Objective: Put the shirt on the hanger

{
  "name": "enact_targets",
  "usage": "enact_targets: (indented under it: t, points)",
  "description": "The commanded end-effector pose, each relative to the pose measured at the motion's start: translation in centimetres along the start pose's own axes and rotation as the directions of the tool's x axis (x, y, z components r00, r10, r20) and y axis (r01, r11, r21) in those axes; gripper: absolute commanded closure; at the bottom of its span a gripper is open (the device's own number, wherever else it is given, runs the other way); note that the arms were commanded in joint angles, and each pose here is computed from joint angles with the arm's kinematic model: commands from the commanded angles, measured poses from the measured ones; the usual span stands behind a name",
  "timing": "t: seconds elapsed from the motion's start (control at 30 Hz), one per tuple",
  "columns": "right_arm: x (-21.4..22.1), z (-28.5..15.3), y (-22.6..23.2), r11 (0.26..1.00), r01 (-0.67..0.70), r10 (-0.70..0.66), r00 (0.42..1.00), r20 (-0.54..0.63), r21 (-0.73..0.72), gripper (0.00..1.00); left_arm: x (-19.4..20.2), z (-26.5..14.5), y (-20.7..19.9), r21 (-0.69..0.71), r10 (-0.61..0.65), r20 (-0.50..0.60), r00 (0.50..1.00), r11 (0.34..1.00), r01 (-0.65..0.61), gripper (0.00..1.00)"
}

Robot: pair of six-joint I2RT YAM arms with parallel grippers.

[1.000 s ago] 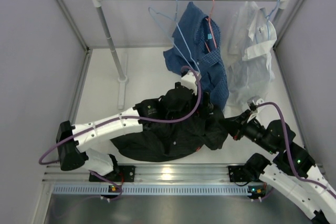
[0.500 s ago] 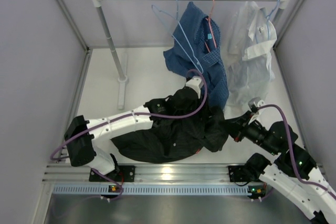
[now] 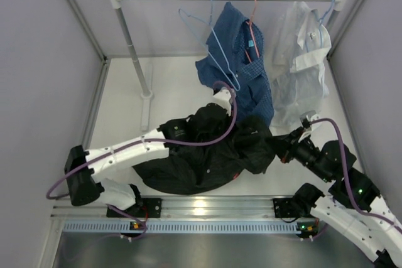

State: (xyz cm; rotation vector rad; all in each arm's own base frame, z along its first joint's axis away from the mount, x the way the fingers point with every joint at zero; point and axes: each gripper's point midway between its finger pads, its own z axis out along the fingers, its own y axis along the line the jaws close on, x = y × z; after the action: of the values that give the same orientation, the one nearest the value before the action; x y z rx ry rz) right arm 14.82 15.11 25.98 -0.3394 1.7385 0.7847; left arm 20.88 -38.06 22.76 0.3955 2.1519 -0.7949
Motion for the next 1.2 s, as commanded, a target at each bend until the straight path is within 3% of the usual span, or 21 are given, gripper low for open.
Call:
enact_targets:
  t: [0.0,0.07,0.1,0.13,0.17,0.2,0.23,0.27,0.3,0.4,0.43,0.5,0.53,0.57,0.6,0.73,0.77,0.87,1.07,1.1,1.17]
  points:
    - [-9.6,-1.5,1.8,0.999,0.028,-0.032,0.981,0.192,0.022,1.0,-10.4,-8.1,-3.3,0.059,0.09,0.33,0.94,0.991,-0.116,1.0]
    - [-12.6,-0.4,2.6,0.997,0.062,-0.069,0.981,0.181,0.04,1.0,-14.7,-13.5,-4.8,0.05,0.159,0.475,0.866,0.977,-0.206,1.0]
    - [-17.7,-2.4,4.3,0.995,0.103,-0.104,0.957,0.271,0.016,1.0,-16.5,-15.7,-5.7,0.059,0.164,0.53,0.832,0.972,-0.229,1.0]
    - [-18.6,-0.7,4.9,0.991,0.13,-0.13,0.966,0.224,0.017,1.0,-19.6,-20.5,-8.2,0.129,0.125,0.623,0.772,0.957,-0.259,1.0]
    - [-20.4,-0.7,5.8,0.988,0.153,-0.149,0.961,0.231,0.0,1.0,-20.9,-22.7,-9.2,0.125,0.168,0.669,0.724,0.935,-0.332,1.0]
    - [-25.0,-3.2,8.3,0.98,0.189,-0.159,0.932,0.326,-0.064,1.0,-22.0,-24.9,-10.6,0.158,0.168,0.702,0.692,0.911,-0.381,1.0]
    - [-26.1,-1.9,9.0,0.977,0.202,-0.171,0.936,0.307,-0.073,1.0,-22.7,-27.0,-12.1,0.191,0.158,0.732,0.663,0.886,-0.422,1.0]
    - [-27.5,-2.4,10.1,0.972,0.21,-0.163,0.93,0.33,-0.11,1.0,-24.8,-30.1,-13.2,0.18,0.164,0.787,0.594,0.86,-0.477,1.0]
    - [-30.6,-4.7,11.7,0.964,0.221,-0.143,0.902,0.408,-0.15,1.0,-25.3,-31.5,-13.9,0.19,0.161,0.808,0.567,0.839,-0.509,1.0]
    - [-32.1,-5.4,13.1,0.954,0.227,-0.123,0.894,0.431,-0.197,1.0,-24.5,-34.0,-16.2,0.239,0.164,0.843,0.512,0.739,-0.629,1.0]
    - [-31.7,-6.0,13.0,0.954,0.222,-0.118,0.895,0.43,-0.2,1.0,-23.9,-33.8,-16.4,0.251,0.168,0.84,0.516,0.723,-0.644,1.0]
    - [-28.1,-3.7,10.9,0.974,0.166,-0.104,0.93,0.352,-0.152,1.0,-21.3,-30.7,-15.9,0.261,0.215,0.793,0.57,0.726,-0.636,1.0]
    - [-27.1,-5.4,10.1,0.98,0.142,-0.082,0.925,0.372,-0.137,1.0,-20.1,-29.0,-15.6,0.269,0.227,0.763,0.605,0.74,-0.617,1.0]
    - [-22.8,-2.8,8.2,0.989,0.106,-0.072,0.953,0.293,-0.1,1.0,-17.6,-25.1,-14.4,0.239,0.278,0.709,0.648,0.77,-0.592,1.0]
    - [-21.8,-4.5,6.8,0.997,0.031,-0.008,0.945,0.326,-0.064,1.0,-15.9,-22.9,-13.7,0.227,0.297,0.674,0.676,0.788,-0.573,1.0]
    - [-11.3,-2.7,1.7,0.992,-0.117,0.103,0.972,0.212,0.055,1.0,-8.3,-13.8,-8.6,0.146,0.255,0.508,0.823,0.916,-0.374,1.0]
    - [-8.5,-1.9,0.5,0.988,-0.123,0.106,0.98,0.168,0.092,1.0,-7.2,-12.5,-7.2,0.091,0.255,0.484,0.837,0.937,-0.337,1.0]
    - [-6.9,-3.3,-1.6,0.975,-0.12,0.091,0.984,0.155,0.188,1.0,-3.0,-8.6,-4.9,0.015,0.3,0.389,0.871,0.943,-0.331,1.0]
    - [-1.4,-3.8,-4.6,0.932,-0.092,0.115,0.992,-0.048,0.351,1.0,1.7,-6.0,-4.2,0.076,0.239,0.299,0.924,0.959,-0.272,1.0]
    - [-0.5,-3.6,-4.7,0.928,-0.098,0.13,0.989,-0.068,0.359,0.93,1.9,-5.7,-3.6,0.053,0.221,0.297,0.929,0.968,-0.247,1.0]
    - [0.3,-3.3,-3.6,0.946,-0.116,0.153,0.983,-0.105,0.302,0.55,2.4,-5.5,-3.4,0.051,0.218,0.288,0.932,0.969,-0.242,1.0]
